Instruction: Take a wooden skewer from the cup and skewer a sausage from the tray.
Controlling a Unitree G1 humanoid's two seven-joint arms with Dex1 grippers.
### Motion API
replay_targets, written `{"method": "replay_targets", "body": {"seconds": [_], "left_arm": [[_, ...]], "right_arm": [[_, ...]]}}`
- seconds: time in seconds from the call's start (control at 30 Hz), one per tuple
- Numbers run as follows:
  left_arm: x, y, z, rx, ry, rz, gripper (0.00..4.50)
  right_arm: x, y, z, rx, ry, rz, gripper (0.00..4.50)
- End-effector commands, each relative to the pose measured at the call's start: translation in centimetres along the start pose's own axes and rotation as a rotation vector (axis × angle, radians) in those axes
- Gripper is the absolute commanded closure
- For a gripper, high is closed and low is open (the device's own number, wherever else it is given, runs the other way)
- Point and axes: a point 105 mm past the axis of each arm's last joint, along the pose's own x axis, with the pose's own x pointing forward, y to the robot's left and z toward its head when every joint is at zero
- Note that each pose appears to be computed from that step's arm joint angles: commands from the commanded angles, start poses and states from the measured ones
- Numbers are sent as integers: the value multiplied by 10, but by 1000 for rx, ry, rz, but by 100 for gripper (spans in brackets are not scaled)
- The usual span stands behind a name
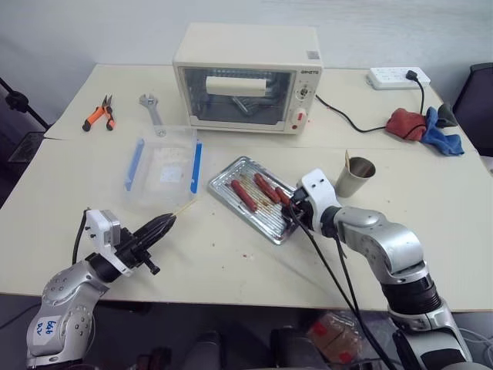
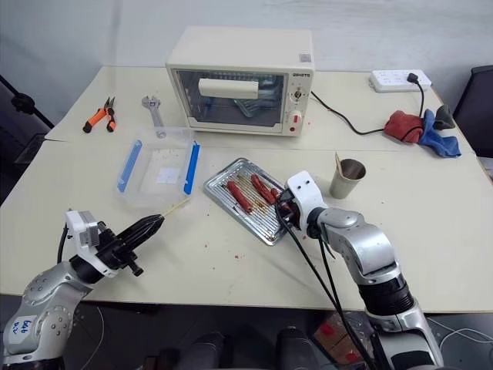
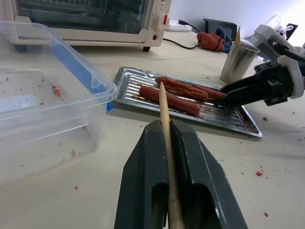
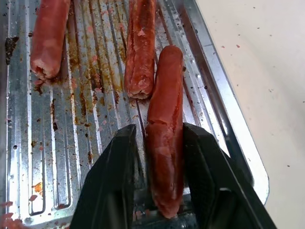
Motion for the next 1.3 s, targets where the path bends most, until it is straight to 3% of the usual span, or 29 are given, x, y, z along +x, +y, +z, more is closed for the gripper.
{"method": "replay_targets", "body": {"seconds": [0.03,0.33,1.3], "left_arm": [[2,-3,9,44,-25,-15,450],[2,-3,9,49,-27,-15,450],[6,-7,9,54,-32,-29,450]], "right_arm": [[-1,5,11,-43,-35,24,304],[-8,8,13,-85,-47,70,304],[28,-4,33,-237,-88,135,304]]}}
